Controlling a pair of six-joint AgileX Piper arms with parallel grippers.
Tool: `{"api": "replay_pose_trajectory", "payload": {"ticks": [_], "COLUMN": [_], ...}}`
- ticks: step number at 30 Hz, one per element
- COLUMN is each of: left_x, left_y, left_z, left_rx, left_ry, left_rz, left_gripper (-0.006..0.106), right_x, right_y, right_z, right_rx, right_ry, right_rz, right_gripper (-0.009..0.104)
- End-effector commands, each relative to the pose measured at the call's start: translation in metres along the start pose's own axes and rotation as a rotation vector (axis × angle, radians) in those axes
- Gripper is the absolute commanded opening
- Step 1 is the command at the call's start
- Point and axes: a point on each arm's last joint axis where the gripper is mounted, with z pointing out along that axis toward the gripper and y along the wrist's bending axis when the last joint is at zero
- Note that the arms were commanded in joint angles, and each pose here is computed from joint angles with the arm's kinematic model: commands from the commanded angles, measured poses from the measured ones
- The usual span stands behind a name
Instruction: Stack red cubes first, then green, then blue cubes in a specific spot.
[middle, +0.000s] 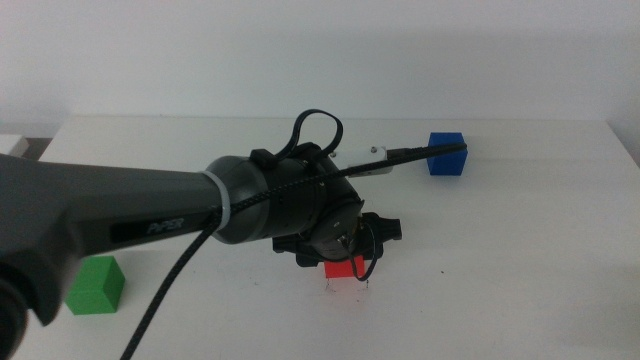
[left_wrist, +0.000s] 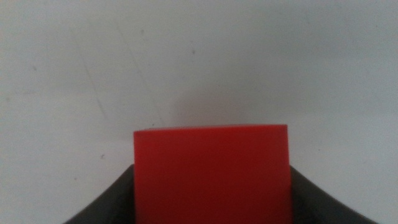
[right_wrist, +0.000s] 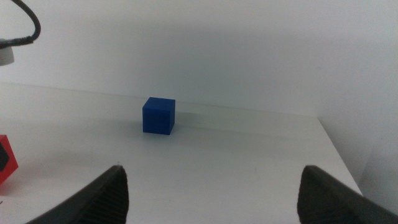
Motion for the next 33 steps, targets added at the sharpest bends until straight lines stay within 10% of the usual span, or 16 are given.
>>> {"api": "replay_pose_trajectory", "payload": {"ticks": [1, 12, 24, 33], "left_x": [0.001, 0.006, 0.004, -0.022], "left_y": [-0.002, -0.004, -0.004, 0.022], "left_z": [0.003, 0.012, 0.006, -0.100], "left_rx": [0.008, 0.029, 0.020, -0.035], "left_ry": [-0.002, 0.039, 0.039, -0.024], "left_rz": [-0.004, 0.010, 0.090, 0.191], "left_gripper": [0.018, 0.023, 0.091, 0.094], "right_x": [0.000, 0.000, 0.000, 0.000], "right_y": [0.000, 0.000, 0.000, 0.000], "right_z": [0.000, 0.000, 0.000, 0.000], "right_rx": [0.007, 0.007, 0.007, 0.007], "right_ry": [-0.009, -0.009, -0.009, -0.009], "right_rz": [-0.019, -0.019, -0.019, -0.019], "right_gripper": [0.093, 0.093, 0.093, 0.093]}}
